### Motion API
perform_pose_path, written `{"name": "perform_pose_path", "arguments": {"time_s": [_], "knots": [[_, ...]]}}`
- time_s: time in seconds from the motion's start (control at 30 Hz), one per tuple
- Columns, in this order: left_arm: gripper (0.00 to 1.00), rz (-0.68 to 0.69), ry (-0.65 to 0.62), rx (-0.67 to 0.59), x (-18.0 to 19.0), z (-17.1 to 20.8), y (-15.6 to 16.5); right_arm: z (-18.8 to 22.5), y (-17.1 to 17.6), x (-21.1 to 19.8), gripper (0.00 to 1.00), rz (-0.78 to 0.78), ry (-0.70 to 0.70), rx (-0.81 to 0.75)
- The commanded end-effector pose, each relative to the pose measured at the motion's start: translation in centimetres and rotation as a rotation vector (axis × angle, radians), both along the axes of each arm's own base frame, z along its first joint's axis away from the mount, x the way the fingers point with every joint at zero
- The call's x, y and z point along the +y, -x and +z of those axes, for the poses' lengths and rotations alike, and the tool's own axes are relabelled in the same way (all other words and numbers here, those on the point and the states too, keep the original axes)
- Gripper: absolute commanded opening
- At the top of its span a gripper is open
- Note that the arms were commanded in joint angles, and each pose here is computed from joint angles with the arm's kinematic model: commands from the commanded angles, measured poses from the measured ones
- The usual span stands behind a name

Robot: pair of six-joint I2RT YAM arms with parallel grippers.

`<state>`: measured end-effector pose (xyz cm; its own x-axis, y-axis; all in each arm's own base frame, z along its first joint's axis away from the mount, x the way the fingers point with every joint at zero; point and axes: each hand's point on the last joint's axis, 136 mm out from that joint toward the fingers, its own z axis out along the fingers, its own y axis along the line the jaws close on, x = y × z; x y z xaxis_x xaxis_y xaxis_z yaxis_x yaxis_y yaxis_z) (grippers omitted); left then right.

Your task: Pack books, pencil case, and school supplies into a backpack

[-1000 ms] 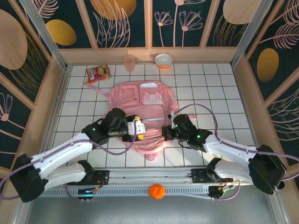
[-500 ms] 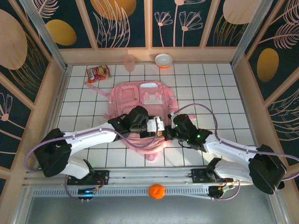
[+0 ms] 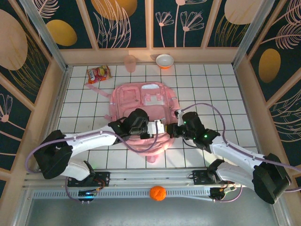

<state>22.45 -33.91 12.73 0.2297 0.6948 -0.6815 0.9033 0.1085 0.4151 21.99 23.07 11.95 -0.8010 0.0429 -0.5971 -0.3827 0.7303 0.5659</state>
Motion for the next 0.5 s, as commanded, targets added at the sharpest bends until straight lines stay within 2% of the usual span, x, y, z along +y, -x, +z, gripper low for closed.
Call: {"name": "perform_pose_path", "arguments": {"time_s": [0.0, 0.17, 0.3, 0.47], "knots": [[0.00, -0.047, -0.065, 0.035, 2.4, -1.8, 1.9, -0.3, -2.2, -3.1, 0.00, -0.117, 0.035, -0.034], [0.00, -0.158, -0.002, 0.032, 2.3, -0.6, 4.0, 0.0, -3.9, -3.7, 0.00, -0.130, 0.049, -0.056], [0.00, -0.214, -0.041, 0.038, 2.8, -1.1, 5.0, 0.2, -5.6, -4.1, 0.00, -0.136, 0.099, -0.073], [0.00, -0.310, -0.042, 0.065, 2.9, -1.2, 6.8, 1.2, -7.5, -4.1, 0.00, -0.127, 0.088, -0.111]]}}
